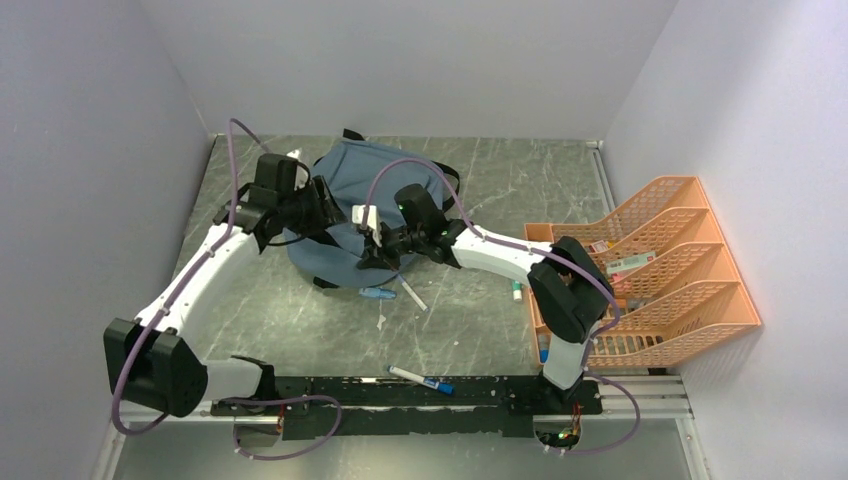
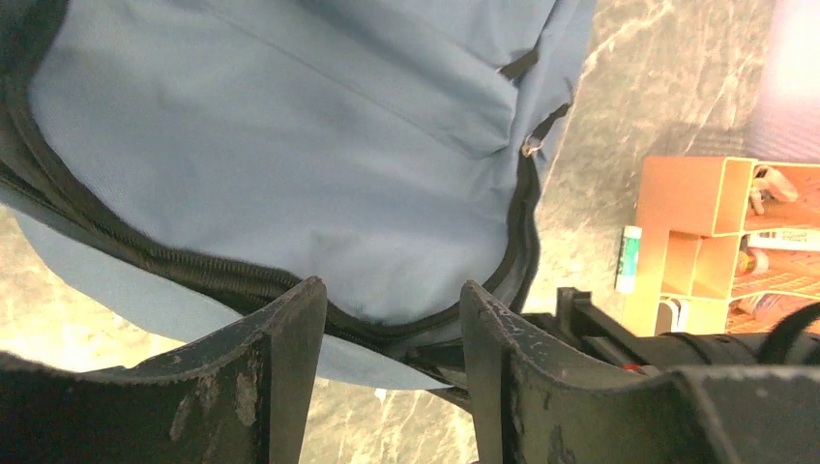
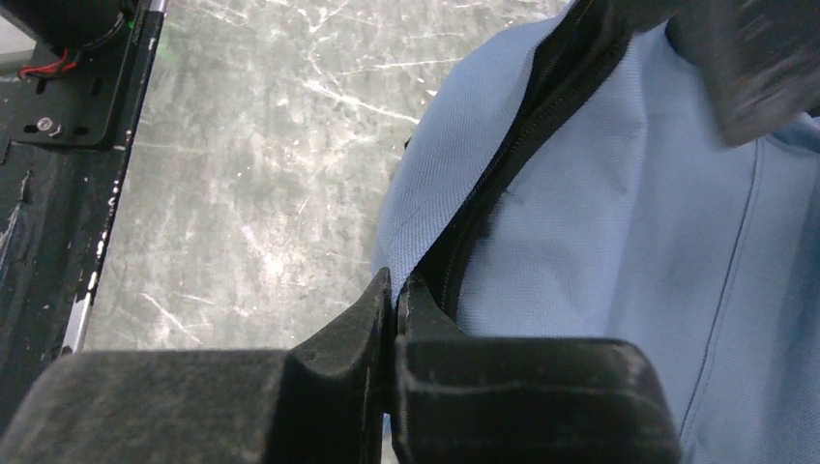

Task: Pack the student bag
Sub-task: Adjust the student bag at the center of the board.

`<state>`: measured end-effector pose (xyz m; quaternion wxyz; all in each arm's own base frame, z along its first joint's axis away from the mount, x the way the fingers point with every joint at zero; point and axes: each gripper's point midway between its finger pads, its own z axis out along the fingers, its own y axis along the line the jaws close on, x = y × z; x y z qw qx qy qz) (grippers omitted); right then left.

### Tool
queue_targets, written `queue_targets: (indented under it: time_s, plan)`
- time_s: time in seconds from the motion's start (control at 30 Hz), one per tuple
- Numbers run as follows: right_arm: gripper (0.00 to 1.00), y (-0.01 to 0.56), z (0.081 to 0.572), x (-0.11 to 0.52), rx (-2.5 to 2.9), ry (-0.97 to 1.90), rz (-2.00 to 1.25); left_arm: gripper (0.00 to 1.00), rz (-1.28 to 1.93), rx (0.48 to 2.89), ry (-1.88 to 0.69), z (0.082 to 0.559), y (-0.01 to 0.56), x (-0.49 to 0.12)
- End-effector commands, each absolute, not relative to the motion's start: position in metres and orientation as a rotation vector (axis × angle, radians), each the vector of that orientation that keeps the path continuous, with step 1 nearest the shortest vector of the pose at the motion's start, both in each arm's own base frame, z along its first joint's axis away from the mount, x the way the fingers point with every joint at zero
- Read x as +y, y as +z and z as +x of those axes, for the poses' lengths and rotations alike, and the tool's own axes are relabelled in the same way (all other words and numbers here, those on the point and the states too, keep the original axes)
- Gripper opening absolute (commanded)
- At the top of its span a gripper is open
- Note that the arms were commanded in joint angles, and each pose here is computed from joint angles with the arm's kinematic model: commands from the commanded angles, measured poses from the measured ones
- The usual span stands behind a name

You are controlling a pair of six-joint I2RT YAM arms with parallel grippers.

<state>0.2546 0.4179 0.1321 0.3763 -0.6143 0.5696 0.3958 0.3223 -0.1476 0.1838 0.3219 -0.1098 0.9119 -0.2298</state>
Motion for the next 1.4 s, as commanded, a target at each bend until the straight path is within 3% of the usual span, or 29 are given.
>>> queue_targets:
  time_s: [0.0,0.17,0.47,0.67,0.87,0.97,1.1,1.37]
  plan:
    - [0.00,0.163,0.250,0.422,1.336,1.043,-1.542,0.58,-0.269,2.321,-0.554,0.329,0.215,-0.137]
    - [0.00,0.160,0.250,0.421,1.344,1.046,-1.533,0.58,-0.278,2.276,-0.446,0.341,0.215,-0.123]
    - [0.00,0.160,0.249,0.420,1.345,1.044,-1.529,0.40,-0.186,2.447,-0.459,0.346,0.157,-0.137]
    - [0.00,0.161,0.249,0.420,1.345,1.045,-1.524,0.43,-0.212,2.573,-0.326,0.321,0.114,-0.118]
    - [0.00,0.162,0.249,0.420,1.343,1.045,-1.525,0.46,-0.210,2.587,-0.331,0.313,0.110,-0.117]
    - [0.09,0.164,0.249,0.421,1.341,1.052,-1.520,0.49,-0.206,2.529,-0.348,0.327,0.130,-0.120]
    - [0.29,0.173,0.255,0.418,1.367,1.012,-1.462,0.55,-0.216,2.405,-0.411,0.354,0.171,-0.130]
    - [0.38,0.210,0.321,0.367,1.623,0.757,-0.998,0.67,-0.132,2.193,-0.475,0.378,0.225,-0.142]
